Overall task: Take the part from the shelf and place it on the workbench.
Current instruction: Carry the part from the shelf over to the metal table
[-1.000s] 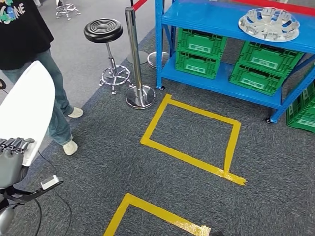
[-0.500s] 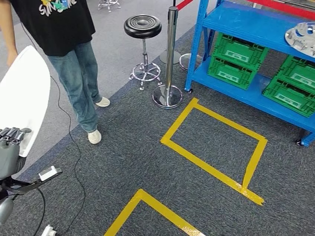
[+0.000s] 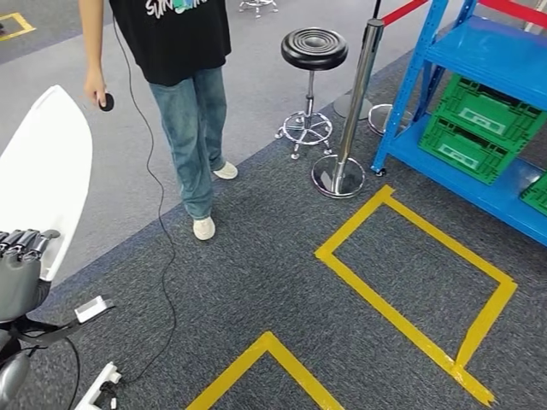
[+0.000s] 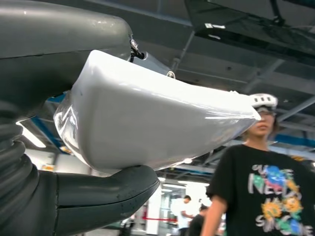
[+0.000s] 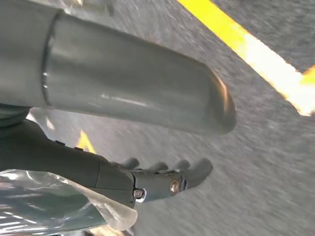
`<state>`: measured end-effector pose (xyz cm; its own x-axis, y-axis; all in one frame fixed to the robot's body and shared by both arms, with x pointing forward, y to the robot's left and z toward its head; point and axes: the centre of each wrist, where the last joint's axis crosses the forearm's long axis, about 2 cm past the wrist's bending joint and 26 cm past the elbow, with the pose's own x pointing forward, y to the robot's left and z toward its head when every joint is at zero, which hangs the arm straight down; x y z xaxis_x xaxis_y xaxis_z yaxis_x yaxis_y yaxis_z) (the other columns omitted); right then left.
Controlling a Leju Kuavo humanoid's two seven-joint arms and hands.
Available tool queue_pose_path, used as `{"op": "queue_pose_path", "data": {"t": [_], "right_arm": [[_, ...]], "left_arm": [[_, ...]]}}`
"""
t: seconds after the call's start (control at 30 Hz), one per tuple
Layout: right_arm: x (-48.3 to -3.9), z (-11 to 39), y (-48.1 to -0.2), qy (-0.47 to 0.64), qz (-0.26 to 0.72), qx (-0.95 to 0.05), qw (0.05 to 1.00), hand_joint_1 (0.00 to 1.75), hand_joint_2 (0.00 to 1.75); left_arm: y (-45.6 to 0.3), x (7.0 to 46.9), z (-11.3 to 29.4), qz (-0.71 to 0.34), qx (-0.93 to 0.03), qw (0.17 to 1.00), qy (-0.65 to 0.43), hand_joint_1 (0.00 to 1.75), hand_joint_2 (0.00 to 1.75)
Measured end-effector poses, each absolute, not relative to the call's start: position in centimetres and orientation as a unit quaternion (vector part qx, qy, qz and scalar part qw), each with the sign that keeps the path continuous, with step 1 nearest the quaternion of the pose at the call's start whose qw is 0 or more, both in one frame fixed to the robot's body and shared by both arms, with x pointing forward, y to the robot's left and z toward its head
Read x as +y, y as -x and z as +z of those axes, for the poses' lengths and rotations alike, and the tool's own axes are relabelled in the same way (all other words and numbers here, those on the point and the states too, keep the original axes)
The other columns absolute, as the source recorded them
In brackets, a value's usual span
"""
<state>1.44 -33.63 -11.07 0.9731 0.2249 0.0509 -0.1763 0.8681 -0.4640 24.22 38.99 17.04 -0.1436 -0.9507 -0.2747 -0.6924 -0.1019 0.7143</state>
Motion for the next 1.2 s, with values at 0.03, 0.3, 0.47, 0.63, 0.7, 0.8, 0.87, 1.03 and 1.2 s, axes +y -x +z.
{"op": "queue_pose_path", "data": {"t": [0.03, 0.3, 0.47, 0.63, 0.7, 0.8, 0.87, 1.03, 1.2], "right_arm": [[-33.8, -11.1, -1.4, 0.236, 0.099, -0.053, 0.965, 0.0, 0.0], [-34.7, -11.0, -0.9, 0.243, 0.082, -0.056, 0.965, 0.0, 0.0], [-34.8, -11.0, -1.1, 0.245, 0.083, -0.062, 0.964, 0.0, 0.0], [-34.9, -10.9, -1.3, 0.247, 0.091, -0.068, 0.962, 0.0, 0.0], [-34.9, -10.9, -1.4, 0.247, 0.095, -0.068, 0.962, 0.0, 0.0], [-34.8, -10.9, -1.2, 0.246, 0.104, -0.062, 0.962, 0.0, 0.0], [-34.5, -11.0, -1.0, 0.243, 0.112, -0.058, 0.962, 0.0, 0.0], [-33.1, -11.1, -1.3, 0.221, 0.131, -0.054, 0.965, 0.0, 0.0], [-31.5, -11.2, -1.5, 0.209, 0.146, -0.051, 0.966, 0.0, 0.0]], "left_arm": [[-24.1, 39.1, 17.0, -0.388, -0.648, 0.168, -0.633, 1.75, 1.75], [-23.2, 39.8, 16.8, -0.387, -0.64, 0.177, -0.64, 1.75, 1.75], [-23.0, 40.1, 16.8, -0.387, -0.638, 0.18, -0.641, 1.75, 1.75], [-22.7, 40.3, 16.8, -0.389, -0.636, 0.178, -0.642, 1.75, 1.75], [-22.7, 40.2, 16.8, -0.39, -0.635, 0.177, -0.643, 1.75, 1.75], [-22.7, 40.0, 16.7, -0.385, -0.636, 0.18, -0.644, 1.75, 1.75], [-22.6, 40.0, 16.7, -0.382, -0.636, 0.184, -0.645, 1.75, 1.75], [-22.7, 39.9, 16.7, -0.37, -0.642, 0.195, -0.642, 1.75, 1.75], [-23.1, 39.5, 16.9, -0.362, -0.647, 0.198, -0.641, 1.75, 1.75]]}}
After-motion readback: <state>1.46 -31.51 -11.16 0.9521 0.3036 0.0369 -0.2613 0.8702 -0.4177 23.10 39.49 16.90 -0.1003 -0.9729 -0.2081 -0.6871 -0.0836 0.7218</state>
